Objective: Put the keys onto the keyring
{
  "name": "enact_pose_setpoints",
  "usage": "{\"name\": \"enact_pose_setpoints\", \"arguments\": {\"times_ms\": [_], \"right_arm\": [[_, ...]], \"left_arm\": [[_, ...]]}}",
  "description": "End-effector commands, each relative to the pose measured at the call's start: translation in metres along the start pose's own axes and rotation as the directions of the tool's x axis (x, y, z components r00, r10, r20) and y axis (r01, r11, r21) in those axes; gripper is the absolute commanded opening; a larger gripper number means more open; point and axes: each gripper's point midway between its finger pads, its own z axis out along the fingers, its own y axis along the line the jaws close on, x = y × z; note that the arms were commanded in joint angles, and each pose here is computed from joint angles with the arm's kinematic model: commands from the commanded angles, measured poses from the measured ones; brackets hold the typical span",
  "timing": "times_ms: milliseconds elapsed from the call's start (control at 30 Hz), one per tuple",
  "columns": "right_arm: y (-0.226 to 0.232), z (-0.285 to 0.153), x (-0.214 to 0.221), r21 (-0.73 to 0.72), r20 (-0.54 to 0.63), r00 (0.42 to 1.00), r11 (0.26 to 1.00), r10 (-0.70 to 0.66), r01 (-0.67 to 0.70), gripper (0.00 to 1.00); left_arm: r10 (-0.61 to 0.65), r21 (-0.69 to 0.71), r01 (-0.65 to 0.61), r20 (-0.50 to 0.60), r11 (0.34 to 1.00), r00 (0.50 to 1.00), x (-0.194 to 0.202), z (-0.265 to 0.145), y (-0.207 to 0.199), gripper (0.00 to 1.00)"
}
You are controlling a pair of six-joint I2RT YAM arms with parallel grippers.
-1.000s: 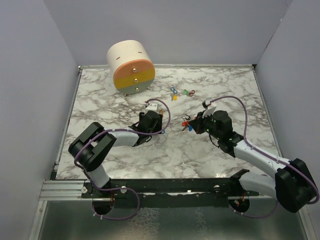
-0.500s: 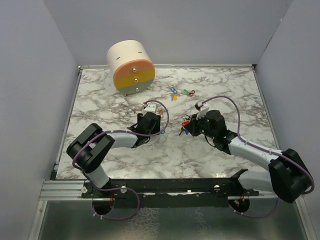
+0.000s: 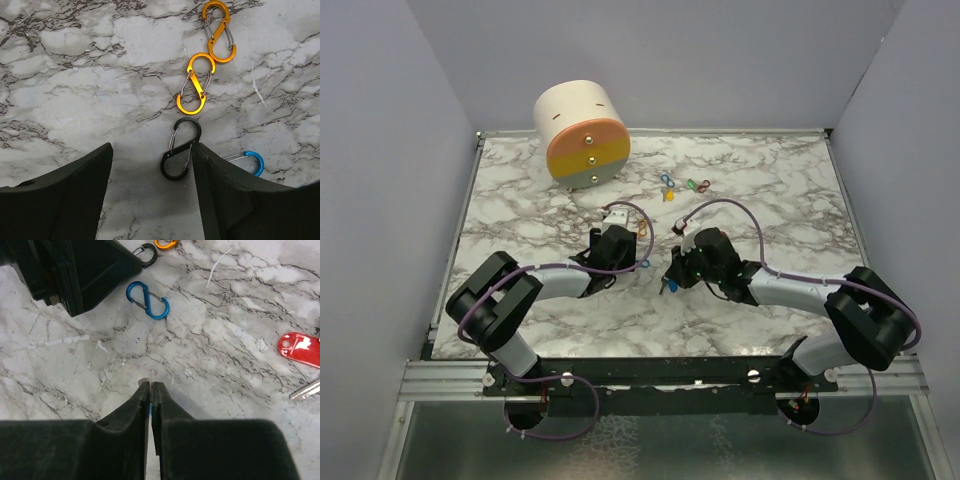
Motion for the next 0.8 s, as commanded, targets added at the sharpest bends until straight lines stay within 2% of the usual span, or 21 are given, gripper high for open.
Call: {"name": "enact_pose_setpoints", "arguments": {"times_ms": [0, 67, 200, 467, 767], "right_arm": [[-0.005, 0.005, -0.006, 0.045, 0.007, 1.000, 0.999, -0.001, 0.001, 0.14], [-0.005, 0.005, -0.006, 0.049, 0.006, 1.000, 0.999, 0.000, 0.000, 0.20], [-0.007, 0.005, -0.007, 0.061, 0.010, 1.000, 0.998, 0.003, -0.003, 0.26], [-0.009, 0.009, -0.001, 0.073, -0.018, 1.000, 0.997, 0.004, -0.003, 0.28], [-0.016, 0.018, 0.014, 0.176, -0.080, 0.996, 0.984, 0.037, -0.023, 0.28]], "left_arm": [[-0.010, -0.016, 0.010, 0.026, 1.000, 1.000, -0.007, -0.005, 0.006, 0.66], [-0.010, -0.017, 0.010, 0.025, 1.000, 1.000, -0.007, -0.005, 0.007, 0.67], [-0.010, -0.017, 0.011, 0.024, 1.000, 1.000, -0.006, -0.005, 0.008, 0.66], [-0.013, -0.014, 0.013, 0.023, 1.000, 1.000, -0.005, -0.006, 0.008, 0.66], [-0.016, -0.010, 0.016, 0.022, 1.000, 1.000, -0.005, -0.006, 0.008, 0.66]]}}
